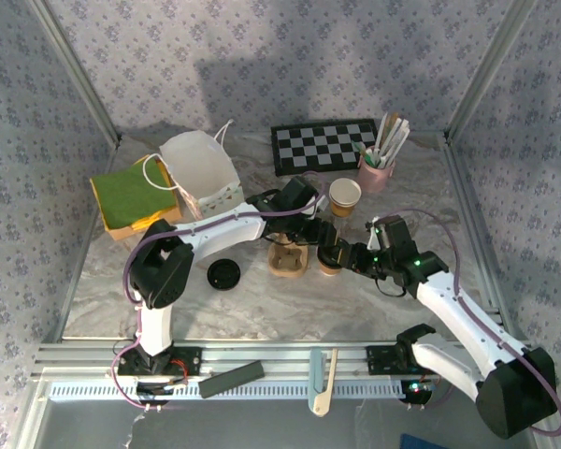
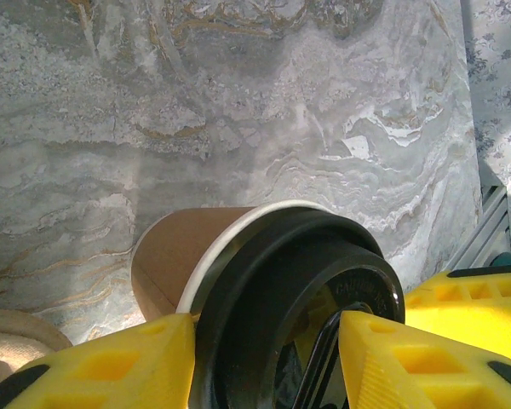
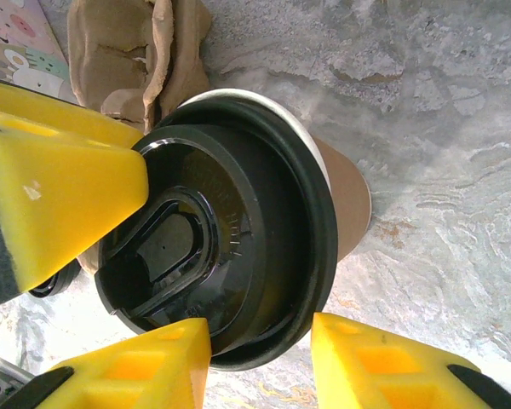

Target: Pack the takeout coffee

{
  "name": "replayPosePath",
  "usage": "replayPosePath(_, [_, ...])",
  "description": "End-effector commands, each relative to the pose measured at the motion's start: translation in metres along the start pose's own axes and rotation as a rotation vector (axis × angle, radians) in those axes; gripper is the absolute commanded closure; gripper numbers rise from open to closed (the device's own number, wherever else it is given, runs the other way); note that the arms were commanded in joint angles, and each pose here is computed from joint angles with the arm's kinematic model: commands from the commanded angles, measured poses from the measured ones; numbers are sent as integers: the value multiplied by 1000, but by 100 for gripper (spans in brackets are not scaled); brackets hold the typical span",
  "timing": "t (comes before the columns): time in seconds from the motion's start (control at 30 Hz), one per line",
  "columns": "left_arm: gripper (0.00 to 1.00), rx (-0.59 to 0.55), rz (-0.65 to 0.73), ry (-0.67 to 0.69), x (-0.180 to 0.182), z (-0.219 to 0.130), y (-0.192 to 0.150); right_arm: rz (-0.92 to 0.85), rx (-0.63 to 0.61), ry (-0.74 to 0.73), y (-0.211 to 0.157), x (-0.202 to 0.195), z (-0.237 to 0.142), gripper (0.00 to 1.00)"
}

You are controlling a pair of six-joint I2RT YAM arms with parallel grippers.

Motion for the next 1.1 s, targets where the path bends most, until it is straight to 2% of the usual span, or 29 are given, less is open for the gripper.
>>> replayPosePath(0.0, [51, 55, -14, -6, -3, 3, -14, -6, -2, 5, 1, 4, 3, 63])
replayPosePath(0.57, [52, 51, -14, 8, -1, 1, -10, -16, -12, -20, 4, 2, 2, 63])
replayPosePath(1.07, [42, 26, -14, 38, 5, -11, 0, -5, -18, -29, 2, -4, -5, 63])
Point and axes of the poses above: each hand's point on the last joint's axis, 136 mm out from that joint toward the fingers, its own z axis out along the fingers, its own x axis along the line the jaws close on, y = z × x, the point moved 3 cm from there along -z, back along the fingers, and after that the axes turned 13 degrees about z, right-handed, at the moved point
